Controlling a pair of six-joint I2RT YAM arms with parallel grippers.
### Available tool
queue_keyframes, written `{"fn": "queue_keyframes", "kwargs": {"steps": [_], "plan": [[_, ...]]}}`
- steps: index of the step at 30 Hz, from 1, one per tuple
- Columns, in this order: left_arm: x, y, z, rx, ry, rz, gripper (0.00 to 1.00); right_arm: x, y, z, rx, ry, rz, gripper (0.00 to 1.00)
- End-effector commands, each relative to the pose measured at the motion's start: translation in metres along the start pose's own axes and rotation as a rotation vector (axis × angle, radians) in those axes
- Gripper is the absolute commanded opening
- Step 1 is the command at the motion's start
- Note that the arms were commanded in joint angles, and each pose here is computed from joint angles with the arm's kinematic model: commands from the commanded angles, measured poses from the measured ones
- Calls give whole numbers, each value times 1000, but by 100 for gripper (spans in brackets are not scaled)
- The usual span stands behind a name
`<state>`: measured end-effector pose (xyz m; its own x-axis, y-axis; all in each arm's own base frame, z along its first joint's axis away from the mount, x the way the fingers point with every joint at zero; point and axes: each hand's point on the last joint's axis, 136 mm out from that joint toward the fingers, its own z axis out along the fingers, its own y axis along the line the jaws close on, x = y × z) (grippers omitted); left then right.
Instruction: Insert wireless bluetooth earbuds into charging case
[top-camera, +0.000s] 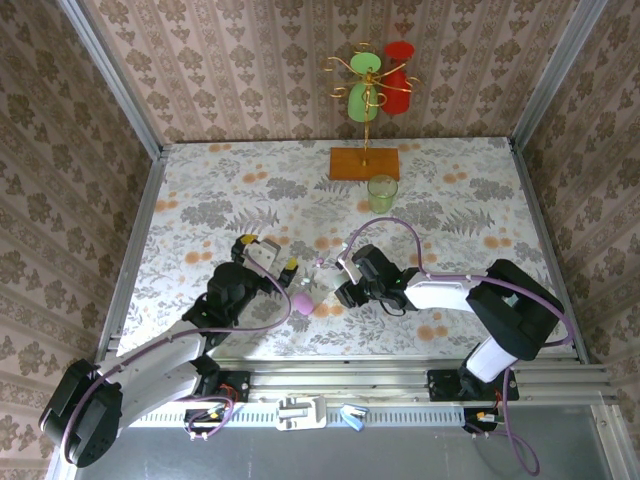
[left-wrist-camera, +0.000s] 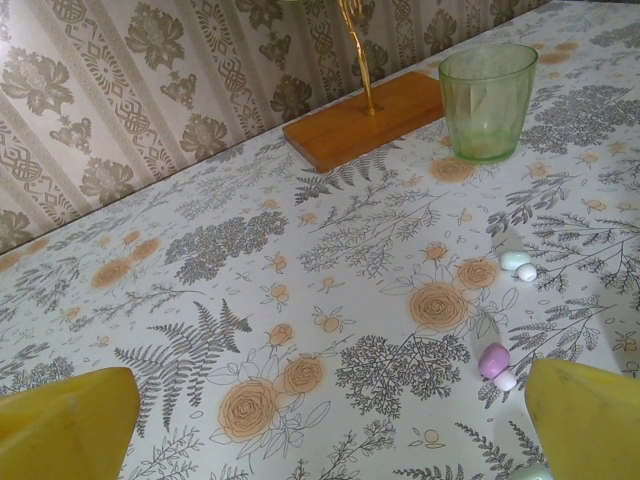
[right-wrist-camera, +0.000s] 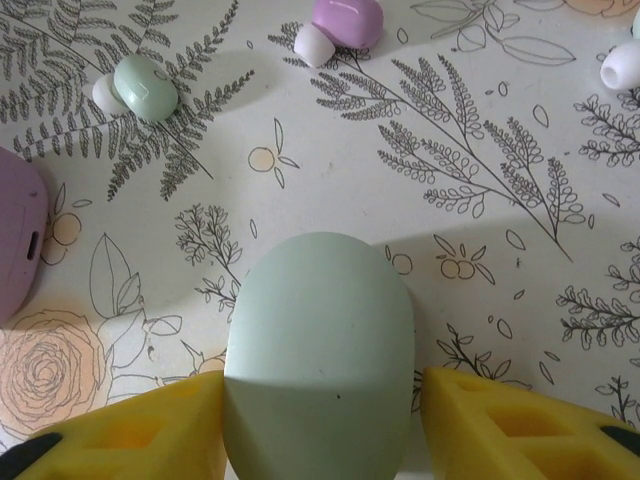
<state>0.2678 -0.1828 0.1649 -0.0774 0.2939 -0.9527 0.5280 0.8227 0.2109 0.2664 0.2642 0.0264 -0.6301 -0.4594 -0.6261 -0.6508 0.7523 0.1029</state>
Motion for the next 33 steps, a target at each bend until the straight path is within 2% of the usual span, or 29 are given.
{"fn": "queue_keyframes", "kwargs": {"steps": [1, 4, 11, 13, 17, 20, 27, 33], "plan": [[-19, 0, -1, 6, -43, -32, 100, 13, -3, 4, 17, 37, -26, 47], [-19, -2, -1, 13, -40, -31, 100, 12, -4, 1, 27, 34, -32, 42], [-22, -12, -1, 77, -43, -9, 100, -4, 2, -27, 4, 13, -72, 41], [-26, -25, -2, 148, -66, 17, 100, -12, 6, -43, -22, 0, -94, 40], [-38, -64, -9, 382, -121, 67, 100, -25, 17, -81, -128, -26, -131, 40], [-47, -89, -17, 543, -167, 83, 100, -34, 22, -107, -191, -32, -163, 36], [-72, -126, -32, 837, -227, 72, 100, -61, 36, -157, -272, -64, -230, 35], [-105, -138, -43, 1036, -291, 37, 100, -78, 41, -190, -284, -91, -315, 38]]}}
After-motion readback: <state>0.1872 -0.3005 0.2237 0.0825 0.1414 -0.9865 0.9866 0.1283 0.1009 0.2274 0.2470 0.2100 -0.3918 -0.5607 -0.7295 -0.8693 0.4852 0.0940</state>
